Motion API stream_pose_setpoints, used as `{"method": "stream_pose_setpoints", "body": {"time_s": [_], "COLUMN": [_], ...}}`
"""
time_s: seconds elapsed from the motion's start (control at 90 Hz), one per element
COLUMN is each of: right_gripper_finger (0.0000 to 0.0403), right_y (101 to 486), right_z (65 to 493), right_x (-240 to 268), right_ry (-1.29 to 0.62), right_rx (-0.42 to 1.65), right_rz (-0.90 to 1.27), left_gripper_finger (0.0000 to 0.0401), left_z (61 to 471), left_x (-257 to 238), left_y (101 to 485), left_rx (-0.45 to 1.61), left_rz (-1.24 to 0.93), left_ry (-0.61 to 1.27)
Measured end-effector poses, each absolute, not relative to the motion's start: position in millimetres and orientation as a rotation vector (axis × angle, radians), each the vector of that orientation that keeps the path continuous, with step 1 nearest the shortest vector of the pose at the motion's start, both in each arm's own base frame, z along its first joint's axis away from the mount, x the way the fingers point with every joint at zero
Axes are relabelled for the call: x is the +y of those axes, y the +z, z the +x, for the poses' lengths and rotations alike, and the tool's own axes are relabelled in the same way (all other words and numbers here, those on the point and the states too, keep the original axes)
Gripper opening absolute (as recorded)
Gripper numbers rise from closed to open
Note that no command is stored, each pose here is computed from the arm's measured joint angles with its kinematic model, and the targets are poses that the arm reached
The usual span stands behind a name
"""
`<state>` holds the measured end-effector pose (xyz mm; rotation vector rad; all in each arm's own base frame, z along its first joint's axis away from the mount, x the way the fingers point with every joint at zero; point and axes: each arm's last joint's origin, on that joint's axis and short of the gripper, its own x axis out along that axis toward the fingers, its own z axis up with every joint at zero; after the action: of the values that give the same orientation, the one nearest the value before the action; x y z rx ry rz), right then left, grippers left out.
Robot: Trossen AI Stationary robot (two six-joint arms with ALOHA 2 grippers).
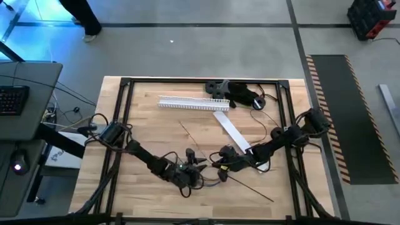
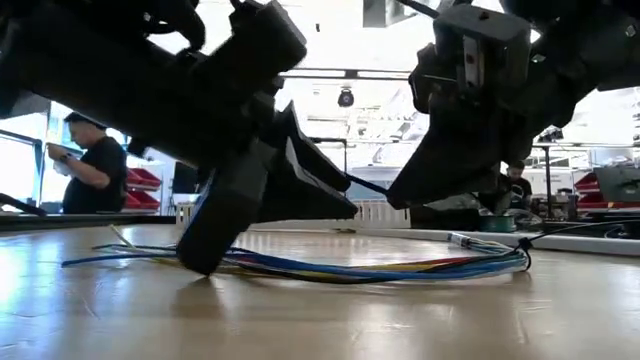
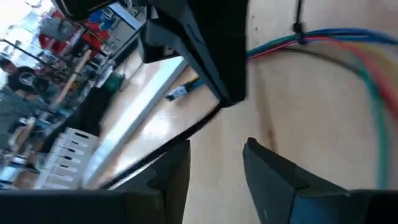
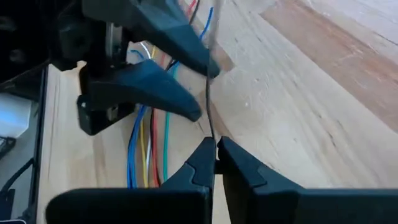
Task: Ziptie cables
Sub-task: Wrap the wire cables with the black zip tie
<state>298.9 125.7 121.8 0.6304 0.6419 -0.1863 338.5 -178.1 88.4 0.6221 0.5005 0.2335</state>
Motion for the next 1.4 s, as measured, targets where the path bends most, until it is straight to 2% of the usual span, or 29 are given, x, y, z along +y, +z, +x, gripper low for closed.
{"method": "stream_pose_setpoints", "body": {"time_s": [0.289,0.611,0.911,1.4], "right_gripper_finger": [0.0000,0.0000,0.0000,0.0000], "right_y": [120.2,120.4,121.1,121.2], "right_z": [299.3,303.1,303.4,303.6], "right_x": [121.8,113.9,114.0,113.9], "right_ry": [-0.185,-0.159,-0.154,-0.163], "right_rx": [0.672,0.688,0.682,0.678], "right_rz": [0.630,0.632,0.629,0.646], "left_gripper_finger": [0.0112,0.0122,0.0145,0.0068], "left_z": [327.5,341.7,354.2,354.7], "left_x": [-182.8,-171.9,-147.3,-140.9], "left_y": [78.3,88.8,88.8,83.9], "left_rx": [0.579,0.519,0.547,0.602], "left_rz": [0.429,0.735,0.730,0.736], "left_ry": [0.233,0.238,0.247,0.193]}}
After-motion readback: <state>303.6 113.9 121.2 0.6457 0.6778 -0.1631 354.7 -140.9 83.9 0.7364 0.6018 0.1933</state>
